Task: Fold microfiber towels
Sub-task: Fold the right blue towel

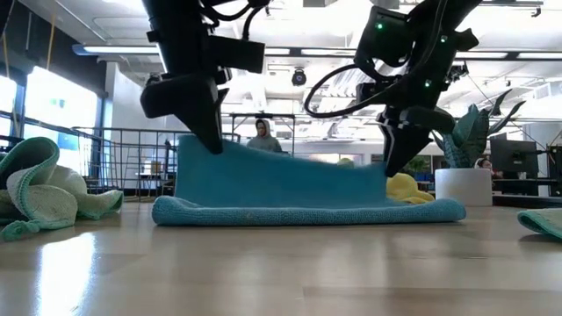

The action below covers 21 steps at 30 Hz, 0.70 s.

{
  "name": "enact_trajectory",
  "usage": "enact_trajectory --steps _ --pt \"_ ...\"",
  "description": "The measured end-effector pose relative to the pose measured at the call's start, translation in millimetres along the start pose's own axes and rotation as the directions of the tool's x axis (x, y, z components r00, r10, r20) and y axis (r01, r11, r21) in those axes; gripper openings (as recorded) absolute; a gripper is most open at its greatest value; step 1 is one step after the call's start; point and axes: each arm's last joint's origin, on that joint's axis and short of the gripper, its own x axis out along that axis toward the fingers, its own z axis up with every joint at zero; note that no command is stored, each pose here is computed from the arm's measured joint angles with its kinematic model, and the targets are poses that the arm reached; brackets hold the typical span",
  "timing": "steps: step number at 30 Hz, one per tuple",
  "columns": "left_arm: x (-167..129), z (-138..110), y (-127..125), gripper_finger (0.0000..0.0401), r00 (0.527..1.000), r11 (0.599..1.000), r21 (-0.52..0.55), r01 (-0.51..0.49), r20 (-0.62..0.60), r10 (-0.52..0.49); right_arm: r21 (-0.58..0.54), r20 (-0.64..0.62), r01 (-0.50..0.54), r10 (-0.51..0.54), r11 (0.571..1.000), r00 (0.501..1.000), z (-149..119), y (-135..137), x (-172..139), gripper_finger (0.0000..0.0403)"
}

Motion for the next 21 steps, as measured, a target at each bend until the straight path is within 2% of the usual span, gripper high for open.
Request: enact_trajectory --steps 6,10,12,16,21 --pt "0 -1 3 0.0067 0.998 0.998 0.0 -0.069 0.007 0.069 -0.002 -0.012 0.022 -0.022 1.0 1.0 -1 0 0 0.0172" --pt "1 0 4 0.0094 0.997 0.997 -0.013 -0.072 0.005 0.072 0.049 -0.045 0.023 -0.021 0.999 0.999 -4 0 0 0.0183" --pt "1 0 4 0.0101 0.998 0.996 -0.052 -0.067 0.006 0.067 0.089 -0.054 0.006 -0.001 0.996 0.999 -6 1 -1 0.0183" --pt "1 1 2 0.0105 1.0 0.985 -0.17 0.012 -0.005 -0.013 0.142 -0.038 -0.094 0.1 0.985 0.994 -4 11 -3 0.0176" --pt "-1 0 -7 0.01 0.99 0.954 -0.268 0.133 -0.017 -0.143 0.126 -0.012 -0.144 0.146 0.982 0.989 -2 32 -7 0.0165"
